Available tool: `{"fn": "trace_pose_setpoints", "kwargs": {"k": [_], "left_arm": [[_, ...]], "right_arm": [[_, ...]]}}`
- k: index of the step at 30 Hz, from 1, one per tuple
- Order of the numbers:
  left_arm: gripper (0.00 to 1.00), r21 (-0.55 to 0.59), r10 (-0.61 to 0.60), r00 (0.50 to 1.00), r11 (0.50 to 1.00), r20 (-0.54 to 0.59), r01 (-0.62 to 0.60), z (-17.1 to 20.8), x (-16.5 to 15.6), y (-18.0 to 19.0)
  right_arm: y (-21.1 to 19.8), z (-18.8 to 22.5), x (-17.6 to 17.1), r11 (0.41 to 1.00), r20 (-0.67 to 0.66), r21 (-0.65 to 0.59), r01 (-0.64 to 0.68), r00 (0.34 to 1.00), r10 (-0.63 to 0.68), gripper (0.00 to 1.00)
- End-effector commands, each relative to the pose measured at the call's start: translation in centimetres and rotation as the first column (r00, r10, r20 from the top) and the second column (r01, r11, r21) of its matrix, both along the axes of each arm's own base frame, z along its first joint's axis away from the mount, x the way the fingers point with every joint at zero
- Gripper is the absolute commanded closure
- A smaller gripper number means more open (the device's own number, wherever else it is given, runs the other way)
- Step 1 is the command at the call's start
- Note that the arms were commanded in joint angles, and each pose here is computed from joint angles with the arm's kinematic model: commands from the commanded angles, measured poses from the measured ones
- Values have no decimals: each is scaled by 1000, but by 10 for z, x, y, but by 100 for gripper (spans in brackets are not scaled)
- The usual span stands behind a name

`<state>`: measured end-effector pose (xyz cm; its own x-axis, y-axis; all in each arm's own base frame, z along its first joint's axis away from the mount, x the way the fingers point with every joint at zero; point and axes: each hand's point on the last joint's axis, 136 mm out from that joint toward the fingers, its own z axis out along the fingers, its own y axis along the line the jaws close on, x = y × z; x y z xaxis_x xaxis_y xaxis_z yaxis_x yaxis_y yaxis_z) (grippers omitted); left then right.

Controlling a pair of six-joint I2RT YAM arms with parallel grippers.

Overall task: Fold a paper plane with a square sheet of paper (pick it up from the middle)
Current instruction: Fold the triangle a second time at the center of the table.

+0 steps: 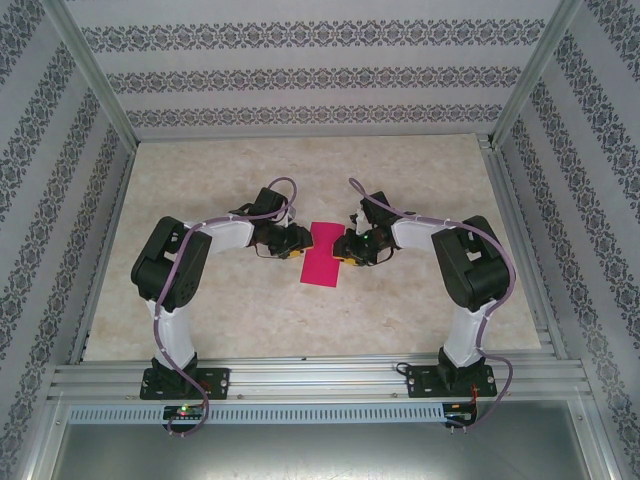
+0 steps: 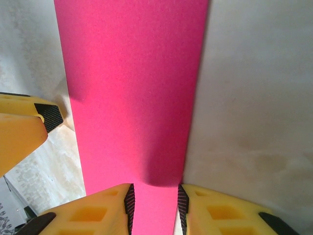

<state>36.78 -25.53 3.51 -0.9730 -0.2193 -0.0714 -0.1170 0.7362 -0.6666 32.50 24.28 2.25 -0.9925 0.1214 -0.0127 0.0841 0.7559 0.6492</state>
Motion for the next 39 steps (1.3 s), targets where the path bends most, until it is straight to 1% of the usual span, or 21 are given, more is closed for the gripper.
{"fn": "trace_pose_setpoints", "kwargs": {"k": [1,5,8,10,13,16,19,22,24,28,33,39], "left_arm": [[60,-6,-2,1000,1000,-23,2,0,2,0],[60,-7,-2,1000,1000,-20,2,1,2,0],[60,-7,-3,1000,1000,-22,3,0,2,0],[60,-7,-3,1000,1000,-23,3,0,2,0],[60,-9,-3,1000,1000,-22,3,0,2,-1],[60,-14,-6,1000,1000,-24,5,1,2,-2],[60,-17,-9,1000,1000,-24,9,1,3,-3],[59,-24,-14,1000,1000,-28,14,1,3,-5],[59,-24,-18,999,1000,-33,18,0,3,-5],[57,-21,-21,999,1000,-44,20,-2,3,-6],[54,-6,-24,999,1000,-46,24,-3,5,-5],[54,-35,-48,997,998,-58,46,-4,7,-12]], "right_arm": [[-9,2,-3,999,14,-47,15,1000,-14,66],[-3,25,4,1000,63,-5,13,998,-13,67],[6,32,7,999,71,44,8,997,-11,68],[7,30,9,999,70,38,8,998,-11,68],[6,16,8,1000,30,23,11,999,-12,69],[10,8,7,999,13,40,3,1000,-4,69],[7,-2,3,1000,-9,16,1,1000,-1,69],[-3,-14,-3,998,-24,-55,-5,1000,4,69],[-8,-21,-9,997,-40,-81,-12,999,8,70],[-12,-31,-15,995,-64,-99,-14,998,8,70],[-13,-35,-16,994,-73,-106,-12,997,5,71],[-13,-36,-15,994,-73,-109,-14,997,6,71]]}}
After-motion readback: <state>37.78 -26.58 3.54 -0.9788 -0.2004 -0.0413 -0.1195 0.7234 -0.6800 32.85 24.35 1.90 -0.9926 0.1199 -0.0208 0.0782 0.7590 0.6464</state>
